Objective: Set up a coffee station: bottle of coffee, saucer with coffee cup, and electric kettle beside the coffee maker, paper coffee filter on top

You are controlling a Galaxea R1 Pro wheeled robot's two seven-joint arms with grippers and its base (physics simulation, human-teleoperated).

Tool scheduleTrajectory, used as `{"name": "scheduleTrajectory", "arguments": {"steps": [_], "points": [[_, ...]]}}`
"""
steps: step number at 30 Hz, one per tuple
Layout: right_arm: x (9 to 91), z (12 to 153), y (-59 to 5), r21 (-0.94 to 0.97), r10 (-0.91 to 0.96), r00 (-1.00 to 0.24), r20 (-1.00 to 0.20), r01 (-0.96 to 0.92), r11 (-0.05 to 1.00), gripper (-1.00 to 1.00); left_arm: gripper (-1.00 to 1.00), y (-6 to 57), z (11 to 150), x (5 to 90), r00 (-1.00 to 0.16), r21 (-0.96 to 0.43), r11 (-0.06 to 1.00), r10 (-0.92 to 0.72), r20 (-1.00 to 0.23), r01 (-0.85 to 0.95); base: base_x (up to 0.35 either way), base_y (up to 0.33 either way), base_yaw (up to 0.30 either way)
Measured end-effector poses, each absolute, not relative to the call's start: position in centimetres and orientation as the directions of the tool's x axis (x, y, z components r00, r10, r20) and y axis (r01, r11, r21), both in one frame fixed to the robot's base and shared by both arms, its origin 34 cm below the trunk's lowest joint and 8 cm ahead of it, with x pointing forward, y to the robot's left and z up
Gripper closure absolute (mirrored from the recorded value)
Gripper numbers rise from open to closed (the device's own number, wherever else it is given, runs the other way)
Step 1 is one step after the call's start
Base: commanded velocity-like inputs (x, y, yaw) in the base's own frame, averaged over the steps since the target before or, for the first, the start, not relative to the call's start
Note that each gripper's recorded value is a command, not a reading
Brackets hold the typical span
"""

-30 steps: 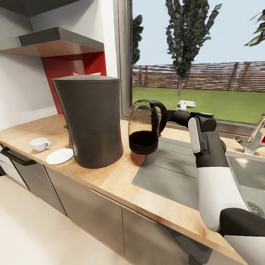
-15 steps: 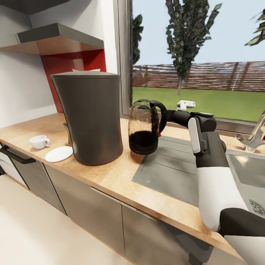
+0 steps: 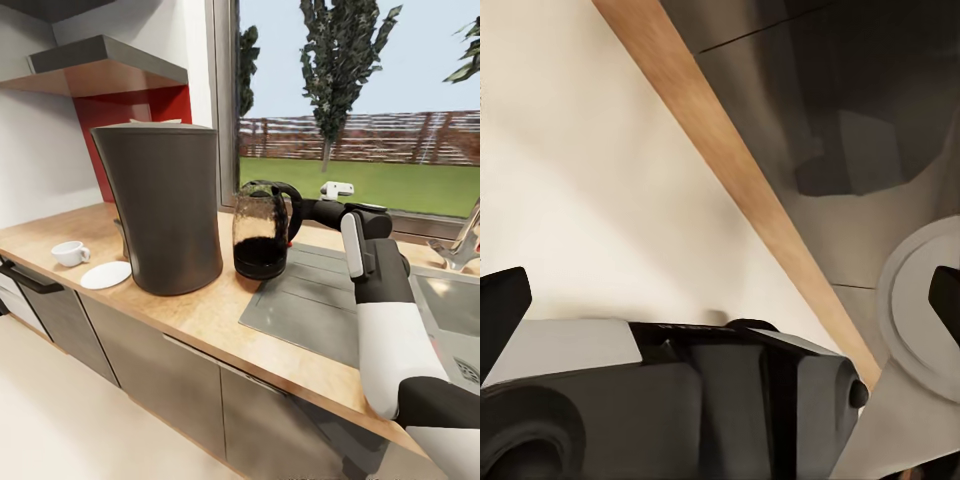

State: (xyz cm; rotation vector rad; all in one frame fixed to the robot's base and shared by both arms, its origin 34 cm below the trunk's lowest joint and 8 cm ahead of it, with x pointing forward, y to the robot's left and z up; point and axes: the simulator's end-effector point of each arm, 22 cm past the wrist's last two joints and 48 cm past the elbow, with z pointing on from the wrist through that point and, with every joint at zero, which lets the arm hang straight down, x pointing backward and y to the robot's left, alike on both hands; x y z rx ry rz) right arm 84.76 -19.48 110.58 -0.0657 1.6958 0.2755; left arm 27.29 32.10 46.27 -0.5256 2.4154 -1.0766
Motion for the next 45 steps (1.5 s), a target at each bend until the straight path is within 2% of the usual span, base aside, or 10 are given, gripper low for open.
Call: {"name": "scheduleTrajectory", "arguments": {"steps": [13, 38, 39, 45], "points": [[85.0, 107.9, -19.4, 0.148, 0.114, -0.175, -0.978, -0.199, 0.969, 1.00, -1.00, 32.1, 44.9, 27.1, -0.830, -0.765, 0.624, -0.504, -0.238, -0.160, 0.000, 0.000, 0.000], [84.5, 108.0, -19.5, 0.147, 0.118, -0.150, -0.982, -0.202, 0.968, 1.00, -1.00, 32.2, 43.9, 27.0, -0.830, -0.764, 0.625, -0.504, -0.239, -0.160, 0.000, 0.000, 0.000], [84.5, 108.0, -19.5, 0.147, 0.118, -0.150, -0.982, -0.202, 0.968, -1.00, -1.00, 32.1, 43.9, 27.0, -0.830, -0.764, 0.625, -0.504, -0.239, -0.160, 0.000, 0.000, 0.000], [84.8, 107.0, -19.4, 0.153, 0.119, -0.175, -0.977, -0.200, 0.968, -1.00, -1.00, 32.2, 43.9, 27.0, -0.830, -0.764, 0.625, -0.504, -0.239, -0.160, 0.000, 0.000, 0.000]]}}
